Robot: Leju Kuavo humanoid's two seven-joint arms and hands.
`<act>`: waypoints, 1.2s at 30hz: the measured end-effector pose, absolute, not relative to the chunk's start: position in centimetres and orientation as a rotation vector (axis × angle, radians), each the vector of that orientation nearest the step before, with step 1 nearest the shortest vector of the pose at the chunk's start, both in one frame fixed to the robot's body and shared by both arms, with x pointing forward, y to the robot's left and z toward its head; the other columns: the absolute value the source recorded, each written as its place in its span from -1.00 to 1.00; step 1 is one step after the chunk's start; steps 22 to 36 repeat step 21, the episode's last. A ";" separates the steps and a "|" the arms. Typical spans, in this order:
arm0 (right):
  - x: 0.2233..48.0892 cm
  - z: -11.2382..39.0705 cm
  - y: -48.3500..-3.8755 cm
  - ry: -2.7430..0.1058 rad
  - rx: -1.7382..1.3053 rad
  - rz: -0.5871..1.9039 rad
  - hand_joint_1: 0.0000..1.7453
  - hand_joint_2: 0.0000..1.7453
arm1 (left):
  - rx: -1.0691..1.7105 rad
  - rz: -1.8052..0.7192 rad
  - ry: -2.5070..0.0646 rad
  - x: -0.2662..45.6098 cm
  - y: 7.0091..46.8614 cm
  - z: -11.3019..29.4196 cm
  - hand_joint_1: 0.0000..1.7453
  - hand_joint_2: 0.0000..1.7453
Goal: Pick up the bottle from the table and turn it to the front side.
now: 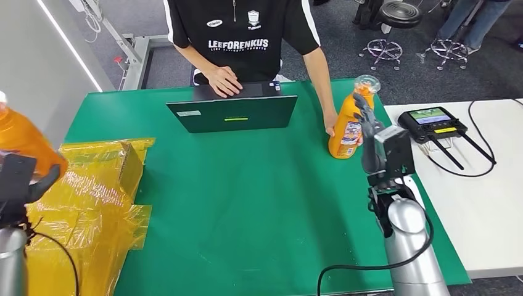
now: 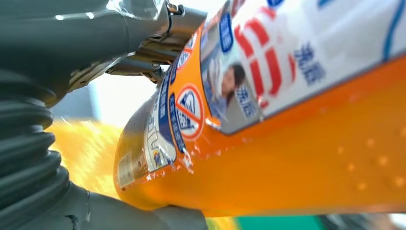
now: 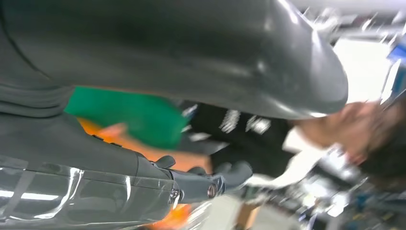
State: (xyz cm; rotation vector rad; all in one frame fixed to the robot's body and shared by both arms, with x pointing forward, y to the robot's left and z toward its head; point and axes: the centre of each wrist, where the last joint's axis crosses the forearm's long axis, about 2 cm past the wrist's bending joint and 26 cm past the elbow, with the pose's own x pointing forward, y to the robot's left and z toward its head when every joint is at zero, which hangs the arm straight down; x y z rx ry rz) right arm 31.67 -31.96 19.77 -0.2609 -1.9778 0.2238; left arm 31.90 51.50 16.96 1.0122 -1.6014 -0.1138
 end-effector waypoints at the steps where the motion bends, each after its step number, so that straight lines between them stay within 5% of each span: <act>1: 30.9 19.0 -32.8 -1.956 -0.279 0.208 -1.00 -1.00 | 1.050 -0.110 -1.559 30.6 53.0 16.9 1.00 1.00; 5: 28.3 16.6 -35.1 -1.889 -0.310 0.181 -1.00 -1.00 | 1.192 -0.207 -1.386 25.8 56.9 16.3 0.99 1.00; 6: 27.8 16.3 -35.4 -1.878 -0.314 0.179 -1.00 -1.00 | 1.222 -0.252 -1.338 25.0 57.3 16.0 0.77 1.00; 9: 27.0 15.9 -35.7 -1.866 -0.323 0.167 -1.00 -1.00 | 1.284 -0.390 -1.175 24.1 57.2 15.2 -0.72 1.00; 10: 26.8 15.9 -35.8 -1.866 -0.324 0.163 -1.00 -1.00 | 1.299 -0.429 -1.122 24.2 57.0 15.0 -1.00 1.00; 36: 26.2 15.9 -35.7 -1.861 -0.333 0.157 -1.00 -1.00 | 1.264 -0.550 -1.107 26.4 56.0 15.6 -1.00 1.00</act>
